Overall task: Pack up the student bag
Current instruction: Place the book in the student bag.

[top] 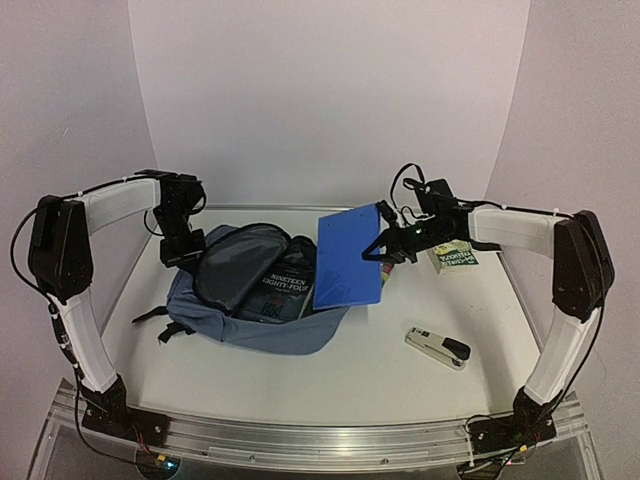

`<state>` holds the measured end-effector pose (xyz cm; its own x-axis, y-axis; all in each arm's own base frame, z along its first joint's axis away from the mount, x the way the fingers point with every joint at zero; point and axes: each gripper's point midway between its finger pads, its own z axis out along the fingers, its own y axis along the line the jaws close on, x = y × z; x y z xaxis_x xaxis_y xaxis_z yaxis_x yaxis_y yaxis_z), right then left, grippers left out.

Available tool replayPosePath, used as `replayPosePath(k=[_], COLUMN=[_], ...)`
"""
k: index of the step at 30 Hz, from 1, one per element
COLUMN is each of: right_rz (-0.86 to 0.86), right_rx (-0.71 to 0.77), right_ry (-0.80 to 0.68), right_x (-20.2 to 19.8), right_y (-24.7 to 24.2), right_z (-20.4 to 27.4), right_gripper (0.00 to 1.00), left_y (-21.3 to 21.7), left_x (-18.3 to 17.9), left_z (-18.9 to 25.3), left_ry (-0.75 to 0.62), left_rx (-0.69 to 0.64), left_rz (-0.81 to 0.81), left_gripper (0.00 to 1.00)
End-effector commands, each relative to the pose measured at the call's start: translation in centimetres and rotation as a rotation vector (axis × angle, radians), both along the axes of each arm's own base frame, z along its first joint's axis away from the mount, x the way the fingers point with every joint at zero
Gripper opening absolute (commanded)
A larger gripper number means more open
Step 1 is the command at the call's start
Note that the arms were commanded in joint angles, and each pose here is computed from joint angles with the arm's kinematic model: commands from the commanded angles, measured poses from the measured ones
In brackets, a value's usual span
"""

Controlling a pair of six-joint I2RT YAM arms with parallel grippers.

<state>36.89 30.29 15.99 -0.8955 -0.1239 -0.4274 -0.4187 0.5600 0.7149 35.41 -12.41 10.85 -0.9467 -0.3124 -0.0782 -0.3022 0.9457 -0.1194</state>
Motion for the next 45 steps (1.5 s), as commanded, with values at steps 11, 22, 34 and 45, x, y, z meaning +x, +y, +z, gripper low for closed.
replayPosePath(k=[11, 22, 34, 45], right_rz=[-0.005, -0.047, -0.072, -0.070], right_rx=[0.063, 0.079, 0.089, 0.086], right_ry=[-0.032, -0.002, 0.024, 0.027], right_x=[0.1, 0.2, -0.1, -0.6], right_y=[0.8, 0.8, 0.5, 0.4], right_z=[3.5, 3.6, 3.3, 3.1], right_gripper=[0.00, 0.00, 0.00, 0.00], left_y=[-7.0, -14.8, -12.7, -10.1], left_x=[-0.6, -3.8, -2.7, -3.3], left_z=[12.2, 5.4, 0.5, -0.5], left_ry=[-0.359, -0.211, -0.074, -0.011], left_rx=[0.206, 0.510, 0.833, 0.921], left_rz=[-0.334, -0.628, -0.622, -0.619], left_gripper=[0.59, 0.63, 0.63, 0.47])
